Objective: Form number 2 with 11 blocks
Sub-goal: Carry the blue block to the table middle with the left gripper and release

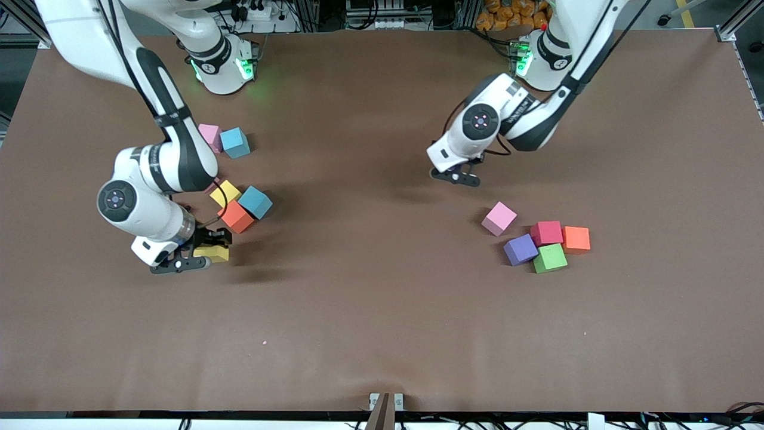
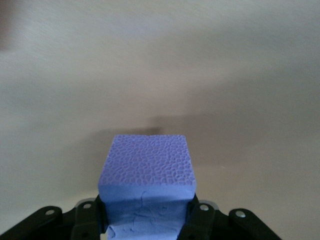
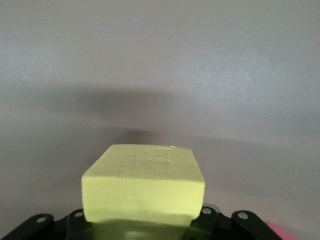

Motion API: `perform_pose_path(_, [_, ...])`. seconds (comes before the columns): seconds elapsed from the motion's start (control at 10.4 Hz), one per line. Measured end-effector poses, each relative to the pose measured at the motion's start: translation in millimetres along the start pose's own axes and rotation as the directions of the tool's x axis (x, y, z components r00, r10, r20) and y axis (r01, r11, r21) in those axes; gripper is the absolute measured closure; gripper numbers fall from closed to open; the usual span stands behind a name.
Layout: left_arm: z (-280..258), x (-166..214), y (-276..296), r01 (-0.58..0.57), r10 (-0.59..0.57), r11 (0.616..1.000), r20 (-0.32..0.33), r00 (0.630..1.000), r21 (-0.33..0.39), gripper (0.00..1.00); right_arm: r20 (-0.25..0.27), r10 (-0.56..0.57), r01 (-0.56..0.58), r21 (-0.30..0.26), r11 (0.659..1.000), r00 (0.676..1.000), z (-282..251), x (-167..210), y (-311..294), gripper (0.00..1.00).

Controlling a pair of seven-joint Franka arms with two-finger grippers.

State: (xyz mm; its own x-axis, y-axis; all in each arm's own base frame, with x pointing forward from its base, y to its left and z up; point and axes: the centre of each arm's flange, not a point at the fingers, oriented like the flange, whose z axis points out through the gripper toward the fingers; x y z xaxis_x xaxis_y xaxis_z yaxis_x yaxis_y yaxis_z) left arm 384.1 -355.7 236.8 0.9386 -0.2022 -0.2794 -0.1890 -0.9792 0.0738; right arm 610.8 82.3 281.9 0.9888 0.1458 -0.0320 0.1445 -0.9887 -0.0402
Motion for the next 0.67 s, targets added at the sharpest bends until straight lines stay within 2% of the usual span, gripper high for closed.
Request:
perform_pose_path(0.29, [4.8, -16.7, 49.6, 0.070, -0.069, 0.997, 0.022, 0.997, -0.026, 0.44, 0.001, -0.061, 0.061, 0.000, 0.998, 0.998, -13.4, -14.1, 0.9, 0.41])
perform_pose_path(0.48, [7.0, -17.7, 80.4, 0.121, -0.120, 0.992, 0.035, 0.992, -0.047, 0.44, 0.010, -0.145, 0.145, 0.001, 0.989, 0.989, -15.1, -25.8, 0.0, 0.41])
perform_pose_path(0.67, [16.0, -15.5, 101.0, 0.154, -0.151, 0.986, 0.063, 0.987, -0.062, 0.44, 0.019, -0.182, 0.182, 0.004, 0.983, 0.983, -16.6, -30.4, -0.4, 0.41])
